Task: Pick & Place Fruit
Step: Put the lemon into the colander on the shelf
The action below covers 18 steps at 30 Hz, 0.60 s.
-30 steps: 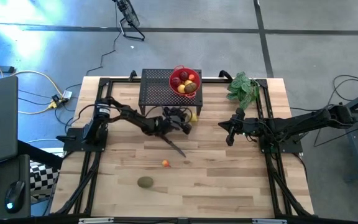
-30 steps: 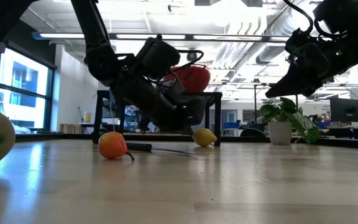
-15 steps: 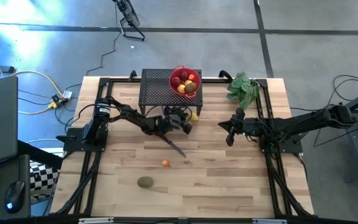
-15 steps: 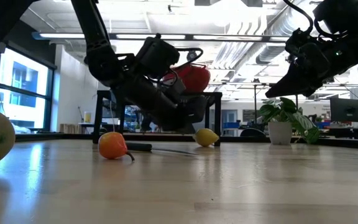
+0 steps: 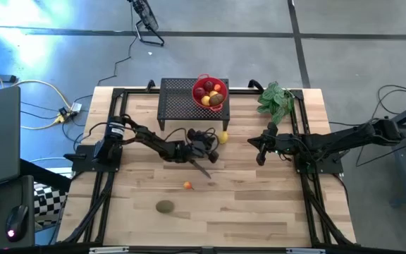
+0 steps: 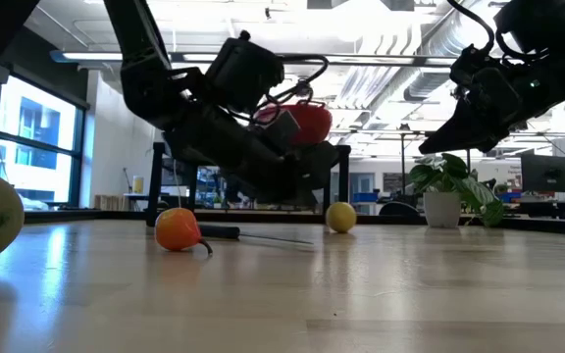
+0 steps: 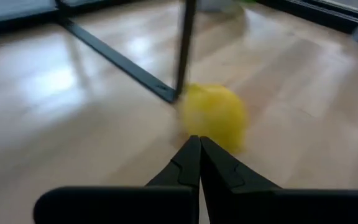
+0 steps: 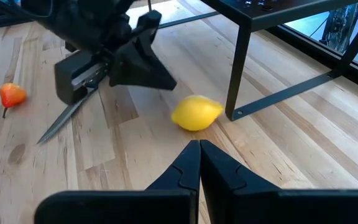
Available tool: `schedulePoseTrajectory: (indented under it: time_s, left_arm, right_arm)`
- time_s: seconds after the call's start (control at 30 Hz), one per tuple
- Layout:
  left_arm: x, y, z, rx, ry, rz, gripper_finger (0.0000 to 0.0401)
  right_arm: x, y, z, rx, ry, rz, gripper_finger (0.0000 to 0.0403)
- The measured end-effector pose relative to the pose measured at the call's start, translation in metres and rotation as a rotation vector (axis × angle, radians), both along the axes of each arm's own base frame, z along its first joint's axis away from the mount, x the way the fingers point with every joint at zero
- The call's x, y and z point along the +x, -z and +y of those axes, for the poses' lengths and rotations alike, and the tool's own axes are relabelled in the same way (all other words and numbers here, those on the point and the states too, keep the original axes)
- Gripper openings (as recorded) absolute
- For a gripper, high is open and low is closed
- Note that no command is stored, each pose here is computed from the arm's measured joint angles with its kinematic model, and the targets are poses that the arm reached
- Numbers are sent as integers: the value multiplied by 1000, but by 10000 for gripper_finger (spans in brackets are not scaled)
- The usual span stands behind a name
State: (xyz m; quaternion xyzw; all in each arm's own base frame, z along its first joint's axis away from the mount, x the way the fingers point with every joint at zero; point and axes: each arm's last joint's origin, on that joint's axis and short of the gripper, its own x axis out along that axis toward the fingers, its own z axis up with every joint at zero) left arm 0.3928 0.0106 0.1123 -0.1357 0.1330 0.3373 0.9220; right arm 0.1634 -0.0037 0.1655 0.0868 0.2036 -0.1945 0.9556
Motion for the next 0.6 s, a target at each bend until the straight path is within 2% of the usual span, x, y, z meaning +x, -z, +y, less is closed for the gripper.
schedulePoseTrajectory:
  time_s: [0.13,0.27,0.6]
  left_arm:
    - [-1,0,7,14,-65,0,0]
    - [-1,1,11,-27,-45,-16,0]
    - [0,-1,10,-25,-42,-30,0]
  right_arm:
    - [0,0,0,0,0,0,3]
    - [0,0,0,0,0,0,3]
    - [0,0,0,0,0,-2,3]
